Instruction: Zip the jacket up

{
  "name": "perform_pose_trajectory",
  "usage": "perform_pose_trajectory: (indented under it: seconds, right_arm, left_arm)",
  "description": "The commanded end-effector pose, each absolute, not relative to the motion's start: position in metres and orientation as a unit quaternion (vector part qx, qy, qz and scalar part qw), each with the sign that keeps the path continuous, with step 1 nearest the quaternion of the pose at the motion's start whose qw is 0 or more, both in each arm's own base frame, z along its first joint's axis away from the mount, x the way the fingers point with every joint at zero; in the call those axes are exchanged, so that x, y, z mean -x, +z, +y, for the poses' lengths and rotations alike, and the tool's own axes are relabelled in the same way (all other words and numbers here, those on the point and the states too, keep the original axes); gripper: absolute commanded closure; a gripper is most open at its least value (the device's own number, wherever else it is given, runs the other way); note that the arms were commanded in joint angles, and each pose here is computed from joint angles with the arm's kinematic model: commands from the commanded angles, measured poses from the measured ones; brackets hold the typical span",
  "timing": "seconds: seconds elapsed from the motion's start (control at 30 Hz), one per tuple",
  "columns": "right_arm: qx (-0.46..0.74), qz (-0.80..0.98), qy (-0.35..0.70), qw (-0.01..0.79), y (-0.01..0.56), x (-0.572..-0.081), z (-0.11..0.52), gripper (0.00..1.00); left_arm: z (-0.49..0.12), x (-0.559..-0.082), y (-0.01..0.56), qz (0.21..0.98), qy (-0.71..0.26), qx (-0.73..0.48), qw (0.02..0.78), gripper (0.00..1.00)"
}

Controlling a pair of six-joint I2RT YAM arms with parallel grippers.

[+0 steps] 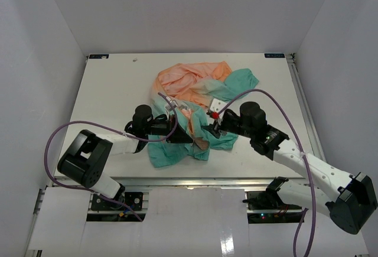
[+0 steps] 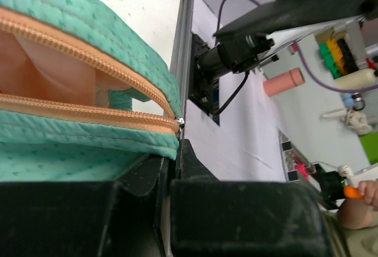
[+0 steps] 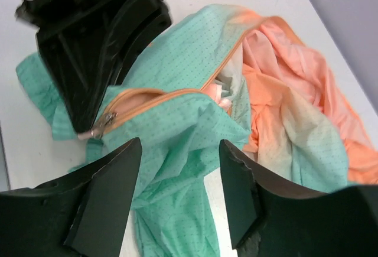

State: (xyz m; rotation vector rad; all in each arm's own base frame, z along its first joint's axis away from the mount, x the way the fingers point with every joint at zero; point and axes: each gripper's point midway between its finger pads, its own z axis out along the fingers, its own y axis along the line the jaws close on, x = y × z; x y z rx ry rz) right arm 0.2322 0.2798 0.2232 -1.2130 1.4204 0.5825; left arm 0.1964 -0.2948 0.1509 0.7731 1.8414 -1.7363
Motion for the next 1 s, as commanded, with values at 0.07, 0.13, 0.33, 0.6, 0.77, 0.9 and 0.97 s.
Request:
perform_pose_trajectory:
  seconds: [0.07, 0.13, 0.33, 0.6, 0.77, 0.9, 0.97]
  right_arm:
    - [0.610, 0.458, 0.194, 0.617, 0.219, -0.206, 0.282, 0.37]
    - [0.623, 0.442, 0.189, 0.617, 0.209, -0.199, 0.284, 0.37]
    - [0.627, 0.401, 0.186, 0.642, 0.212, -0.183, 0.295, 0.37]
    - [0.627, 0.376, 0.132, 0.669, 0.216, -0.177, 0.310, 0.38]
    - [0.630, 0.371, 0.126, 0.670, 0.215, -0.173, 0.315, 0.41]
    - [0.635, 0.366, 0.130, 0.668, 0.215, -0.169, 0.316, 0.44]
    - [0.640, 0.367, 0.128, 0.663, 0.213, -0.169, 0.316, 0.46]
  left_arm:
    - [-0.288, -0.185, 0.177, 0.642, -0.669, -0.283, 0.245, 1.00]
    - [-0.288, -0.185, 0.180, 0.635, -0.675, -0.286, 0.245, 1.00]
    - [-0.286, -0.176, 0.181, 0.623, -0.693, -0.287, 0.222, 1.00]
    - [-0.286, -0.180, 0.176, 0.633, -0.683, -0.285, 0.229, 1.00]
    - [-0.286, -0.180, 0.175, 0.635, -0.681, -0.284, 0.230, 1.00]
    - [-0.286, -0.180, 0.175, 0.635, -0.681, -0.284, 0.231, 1.00]
    - [-0.286, -0.180, 0.175, 0.635, -0.681, -0.284, 0.230, 1.00]
